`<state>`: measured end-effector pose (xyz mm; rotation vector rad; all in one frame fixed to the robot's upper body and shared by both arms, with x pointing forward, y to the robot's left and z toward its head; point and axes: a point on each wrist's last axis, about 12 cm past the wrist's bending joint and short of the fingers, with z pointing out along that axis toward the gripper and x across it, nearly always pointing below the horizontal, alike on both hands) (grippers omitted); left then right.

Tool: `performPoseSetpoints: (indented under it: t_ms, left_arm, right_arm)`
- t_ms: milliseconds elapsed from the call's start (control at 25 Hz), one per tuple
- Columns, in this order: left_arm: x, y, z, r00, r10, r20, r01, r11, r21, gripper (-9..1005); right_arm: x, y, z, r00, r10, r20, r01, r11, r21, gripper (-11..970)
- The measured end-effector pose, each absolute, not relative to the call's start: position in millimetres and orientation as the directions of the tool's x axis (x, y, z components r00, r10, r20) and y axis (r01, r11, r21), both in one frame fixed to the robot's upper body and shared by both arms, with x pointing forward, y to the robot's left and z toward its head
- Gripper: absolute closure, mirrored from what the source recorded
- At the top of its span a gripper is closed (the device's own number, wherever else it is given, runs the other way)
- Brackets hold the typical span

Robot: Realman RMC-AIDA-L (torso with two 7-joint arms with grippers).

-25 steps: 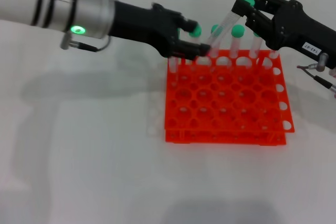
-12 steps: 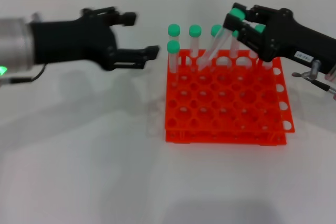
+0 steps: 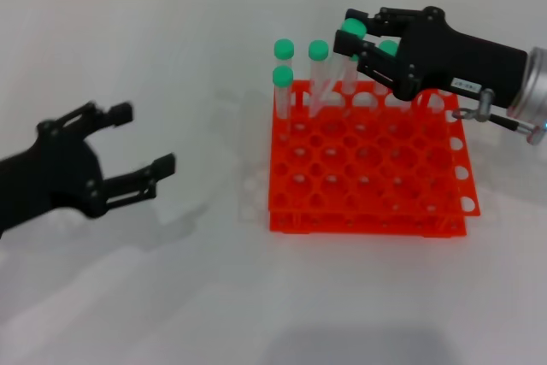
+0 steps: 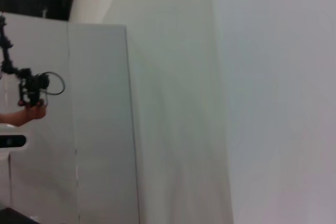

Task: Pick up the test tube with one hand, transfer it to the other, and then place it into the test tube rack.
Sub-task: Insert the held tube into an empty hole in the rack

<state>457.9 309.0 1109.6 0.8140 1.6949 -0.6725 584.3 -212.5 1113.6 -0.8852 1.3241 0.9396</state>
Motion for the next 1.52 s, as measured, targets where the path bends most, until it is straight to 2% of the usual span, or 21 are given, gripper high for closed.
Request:
performPoseSetpoints:
  t_ms: [120,400,880,1520]
  left_arm:
    - [446,319,1095,-0.187,0.143,-0.972,0.766,0.641,-0.053,118]
    - [436,332,1076,-0.23,0.109,-0.967,0.725,0.682,-0.095,120]
    - [445,331,1073,-0.231,0.099,-0.968,0.724,0.682,-0.103,122]
    - [448,332,1071,-0.236,0.089,-0.968,0.717,0.689,-0.111,128]
  right_arm:
    - [590,-206,1115,0.013,0.024,-1.0,-0.926,0.378,-0.003,700]
    - [600,-194,1113,-0.016,-0.036,-0.999,-0.923,0.385,0.001,701]
    - [607,-200,1108,-0.034,-0.058,-0.998,-0.882,0.471,0.003,701]
    - [603,-197,1101,-0.024,-0.115,-0.993,-0.897,0.44,-0.029,700]
